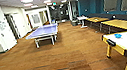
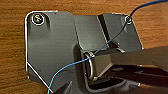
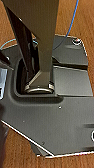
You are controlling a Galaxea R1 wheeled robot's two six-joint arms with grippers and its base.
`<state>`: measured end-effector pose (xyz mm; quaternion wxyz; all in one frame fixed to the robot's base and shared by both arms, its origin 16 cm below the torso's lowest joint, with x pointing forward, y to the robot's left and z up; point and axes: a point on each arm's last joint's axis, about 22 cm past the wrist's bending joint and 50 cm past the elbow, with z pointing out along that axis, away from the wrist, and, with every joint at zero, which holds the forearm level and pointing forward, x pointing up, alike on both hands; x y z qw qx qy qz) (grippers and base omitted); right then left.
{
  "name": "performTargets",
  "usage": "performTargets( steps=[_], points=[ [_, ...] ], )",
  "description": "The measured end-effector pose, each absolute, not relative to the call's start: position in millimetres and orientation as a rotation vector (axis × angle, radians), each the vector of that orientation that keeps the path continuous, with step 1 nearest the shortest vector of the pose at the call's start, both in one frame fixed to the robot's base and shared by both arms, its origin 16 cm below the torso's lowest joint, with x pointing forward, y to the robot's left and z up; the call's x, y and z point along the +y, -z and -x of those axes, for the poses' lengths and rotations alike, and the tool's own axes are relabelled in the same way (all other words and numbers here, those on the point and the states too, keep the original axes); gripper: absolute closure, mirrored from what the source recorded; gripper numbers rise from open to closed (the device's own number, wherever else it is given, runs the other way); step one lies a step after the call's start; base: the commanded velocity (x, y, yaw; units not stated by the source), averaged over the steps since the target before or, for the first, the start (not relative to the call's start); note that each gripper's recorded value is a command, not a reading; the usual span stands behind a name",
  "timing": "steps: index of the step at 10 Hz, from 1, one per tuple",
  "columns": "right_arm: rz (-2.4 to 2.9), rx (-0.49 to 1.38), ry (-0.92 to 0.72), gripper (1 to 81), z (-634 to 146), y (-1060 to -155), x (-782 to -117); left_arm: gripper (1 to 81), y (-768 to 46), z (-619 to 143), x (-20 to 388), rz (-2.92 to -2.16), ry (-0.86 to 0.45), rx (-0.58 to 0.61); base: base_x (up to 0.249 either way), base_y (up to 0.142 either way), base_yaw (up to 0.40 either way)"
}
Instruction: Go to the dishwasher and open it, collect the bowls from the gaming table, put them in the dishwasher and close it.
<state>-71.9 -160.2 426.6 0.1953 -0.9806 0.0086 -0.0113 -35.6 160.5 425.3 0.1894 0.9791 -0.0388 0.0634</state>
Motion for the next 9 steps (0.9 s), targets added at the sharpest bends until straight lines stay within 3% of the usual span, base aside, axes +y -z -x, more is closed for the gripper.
performTargets(
  steps=[9],
  points=[
    [2.749, 0.025, 0.033, 1.0, 72, -426, -158, 1.0, -425, 43, 159, -2.753, -0.153, -0.114, 0.000, 0.000, -0.400]
  ],
)
